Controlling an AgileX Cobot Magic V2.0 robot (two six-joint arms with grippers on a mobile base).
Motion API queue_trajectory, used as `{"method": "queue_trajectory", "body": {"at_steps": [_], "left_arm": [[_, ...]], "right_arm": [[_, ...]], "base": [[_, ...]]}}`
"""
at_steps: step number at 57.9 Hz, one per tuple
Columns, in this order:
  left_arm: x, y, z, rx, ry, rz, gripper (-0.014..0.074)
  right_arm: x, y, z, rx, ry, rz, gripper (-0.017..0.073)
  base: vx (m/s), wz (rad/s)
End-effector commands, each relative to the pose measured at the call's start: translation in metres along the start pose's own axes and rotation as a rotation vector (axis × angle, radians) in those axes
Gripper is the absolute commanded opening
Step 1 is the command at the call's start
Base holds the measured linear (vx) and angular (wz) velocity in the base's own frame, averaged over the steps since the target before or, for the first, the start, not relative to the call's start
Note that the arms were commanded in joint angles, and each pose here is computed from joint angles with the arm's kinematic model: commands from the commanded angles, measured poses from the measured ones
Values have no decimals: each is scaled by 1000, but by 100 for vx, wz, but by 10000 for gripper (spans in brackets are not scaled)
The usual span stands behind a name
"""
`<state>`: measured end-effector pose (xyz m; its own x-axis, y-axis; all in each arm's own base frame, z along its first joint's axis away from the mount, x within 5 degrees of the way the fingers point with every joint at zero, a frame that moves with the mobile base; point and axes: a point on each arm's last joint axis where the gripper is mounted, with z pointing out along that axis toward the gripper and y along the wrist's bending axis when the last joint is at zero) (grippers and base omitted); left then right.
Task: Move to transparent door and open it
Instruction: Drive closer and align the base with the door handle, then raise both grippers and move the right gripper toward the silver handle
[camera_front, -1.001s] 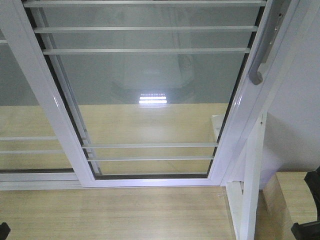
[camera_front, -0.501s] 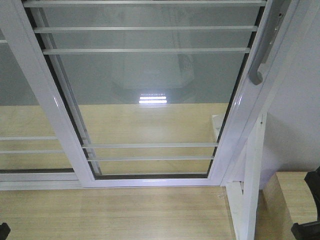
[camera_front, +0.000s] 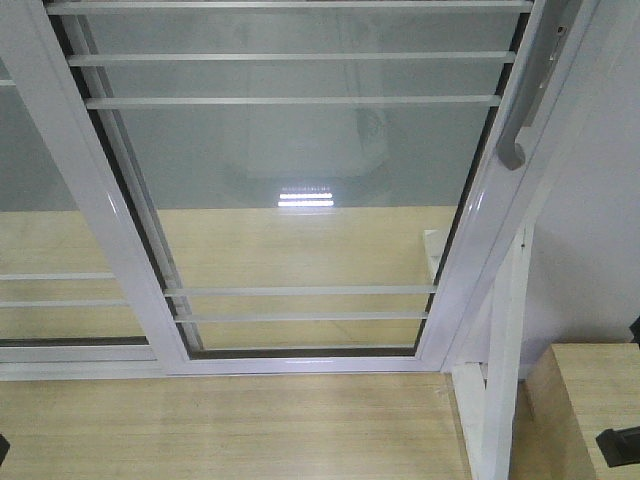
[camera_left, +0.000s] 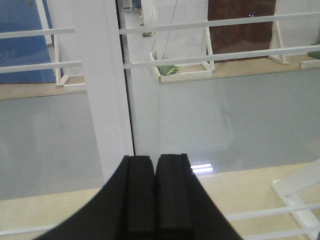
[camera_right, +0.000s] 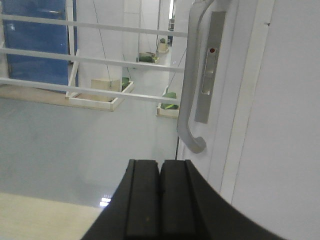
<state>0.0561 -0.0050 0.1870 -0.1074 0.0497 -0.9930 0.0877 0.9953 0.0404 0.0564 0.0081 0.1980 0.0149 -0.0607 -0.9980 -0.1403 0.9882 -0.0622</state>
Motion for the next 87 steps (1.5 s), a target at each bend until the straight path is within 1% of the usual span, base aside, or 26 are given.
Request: {"method": "queue_trajectory", "body": {"at_steps": [1,10,17,19,21,22,23,24,26,27,29,31,36,39,41,48,52,58,59,64,69,75,79,87], "left_arm": [[-5,0,0,-1,-80,-18,20],[-7,0,0,-3,-100,-18,20],[-14,1,-1,-10,-180,-18,20],[-18,1,-2,-12,-221,-29,20],[-24,2,-3,-12,-280,-74,20],[-26,3,-4,-8,-305,-132,20],[-31,3,-6,-6,-346,-176,20],[-35,4,-7,1,-373,-240,20],[-43,5,-10,11,-423,-310,20],[-47,6,-11,14,-441,-321,20],[-56,6,-14,17,-465,-312,20],[-65,6,-16,16,-477,-281,20],[-92,6,-16,12,-476,-208,20],[-107,6,-11,9,-462,-189,20],[-118,6,-6,8,-447,-179,20],[-156,8,35,2,-352,-178,20],[-172,9,63,0,-301,-169,20],[-193,9,103,2,-265,-134,20],[-192,9,112,3,-243,-124,20],[-197,8,145,5,-195,-103,20],[-196,8,169,5,-155,-104,20],[-193,8,186,5,-137,-104,25],[-189,8,195,6,-147,-104,38],[-181,8,205,6,-132,-105,102]], "right_arm": [[-10,-1,1,13,-108,-12,-5],[-16,-1,0,18,-175,-12,-5],[-24,-2,-2,26,-266,-9,-5],[-26,-2,-3,27,-294,-2,-5],[-29,-3,-4,29,-326,11,-5],[-31,-3,-4,28,-336,29,-5],[-33,-3,-5,28,-353,43,-5],[-35,-4,-5,27,-367,67,-5],[-41,-4,-6,25,-381,96,-5],[-43,-4,-7,25,-385,103,-5],[-50,-5,-8,24,-381,101,-5],[-57,-5,-8,23,-364,94,-5],[-80,-6,-3,25,-275,25,-5],[-93,-6,4,25,-222,-19,-5],[-103,-7,11,22,-186,-34,-5],[-137,-9,49,13,-90,-26,-5],[-148,-10,75,10,-41,-28,-5],[-160,-11,115,9,-4,-26,-5],[-162,-11,120,10,-8,-26,-5],[-163,-12,150,15,-13,-27,-5],[-164,-13,170,24,-58,-19,-5],[-160,-13,183,30,-84,-17,-2],[-159,-13,189,36,-115,-9,1],[-153,-13,192,30,-68,-5,47]], "base": [[0,0],[0,0],[0,0],[0,0],[0,0],[0,0],[0,0],[0,0],[0,0],[0,0],[0,0],[0,0],[0,0],[0,0],[0,0],[0,0],[0,0],[0,0],[0,0],[0,0],[0,0],[0,0],[0,0],[0,0]]}}
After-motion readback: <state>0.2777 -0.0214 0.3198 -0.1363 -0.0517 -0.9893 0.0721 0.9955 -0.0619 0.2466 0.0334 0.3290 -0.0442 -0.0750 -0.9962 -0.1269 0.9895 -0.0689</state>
